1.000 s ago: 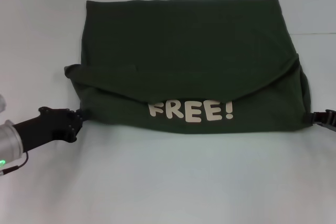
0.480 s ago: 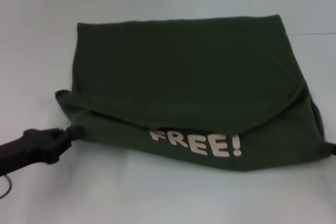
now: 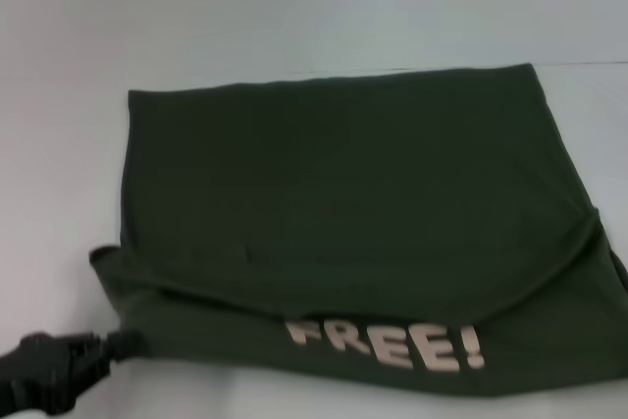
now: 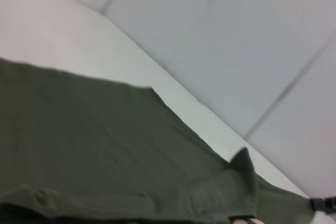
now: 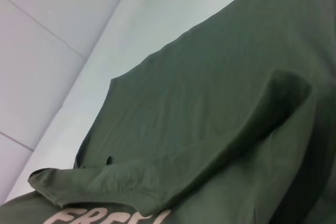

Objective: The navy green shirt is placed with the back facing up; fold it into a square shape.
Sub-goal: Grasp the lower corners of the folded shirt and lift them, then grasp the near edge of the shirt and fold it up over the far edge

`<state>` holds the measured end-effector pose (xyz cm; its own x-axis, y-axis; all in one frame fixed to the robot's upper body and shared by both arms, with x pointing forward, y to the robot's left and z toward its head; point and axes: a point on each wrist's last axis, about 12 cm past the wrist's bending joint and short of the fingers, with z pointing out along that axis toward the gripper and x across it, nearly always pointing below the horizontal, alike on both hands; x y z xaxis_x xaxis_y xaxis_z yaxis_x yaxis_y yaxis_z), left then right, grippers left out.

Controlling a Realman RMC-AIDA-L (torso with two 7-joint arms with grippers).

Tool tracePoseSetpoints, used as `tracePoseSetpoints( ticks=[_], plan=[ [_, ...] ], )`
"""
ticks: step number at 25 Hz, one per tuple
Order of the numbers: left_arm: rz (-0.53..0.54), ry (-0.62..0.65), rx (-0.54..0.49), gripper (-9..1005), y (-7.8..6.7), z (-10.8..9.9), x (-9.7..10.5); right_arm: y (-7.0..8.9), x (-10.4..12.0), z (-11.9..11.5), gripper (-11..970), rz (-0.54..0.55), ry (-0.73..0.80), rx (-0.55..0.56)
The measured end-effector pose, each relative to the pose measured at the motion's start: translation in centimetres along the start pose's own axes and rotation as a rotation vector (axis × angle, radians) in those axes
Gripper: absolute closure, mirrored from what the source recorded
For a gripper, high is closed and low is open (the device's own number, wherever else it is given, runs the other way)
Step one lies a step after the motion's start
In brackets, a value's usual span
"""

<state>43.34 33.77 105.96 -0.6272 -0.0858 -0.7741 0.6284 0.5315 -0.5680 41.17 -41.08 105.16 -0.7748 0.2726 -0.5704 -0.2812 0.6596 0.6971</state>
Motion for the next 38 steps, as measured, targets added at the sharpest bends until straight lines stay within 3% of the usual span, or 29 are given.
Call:
tracePoseSetpoints(
  ticks=[8, 15, 20, 26, 38],
  plan=[
    [-0.038, 0.103, 0.101, 994, -1.4, -0.7, 1.4, 0.5, 3.1, -2.2, 903, 0.028, 0.018, -0.024],
    [-0.052, 0.127, 0.106, 993, -1.7, -1.0, 2.1, 0.4, 4.4, -3.2, 893, 0.054, 0.007, -0.011],
    [-0.034, 0.120, 0.081, 993, -1.0, -0.9, 1.0, 0.6, 2.4, -2.3, 886, 0.023, -0.050, -0.048],
    [0.011, 0.099, 0.055, 993, 0.2, -0.5, -1.8, 0.9, -1.1, -0.7, 878, -0.029, -0.118, -0.085],
    [0.141, 0.038, -0.040, 994, 3.3, 1.3, -9.7, 1.4, -9.0, 4.0, 861, -0.114, -0.223, -0.124]
  ],
)
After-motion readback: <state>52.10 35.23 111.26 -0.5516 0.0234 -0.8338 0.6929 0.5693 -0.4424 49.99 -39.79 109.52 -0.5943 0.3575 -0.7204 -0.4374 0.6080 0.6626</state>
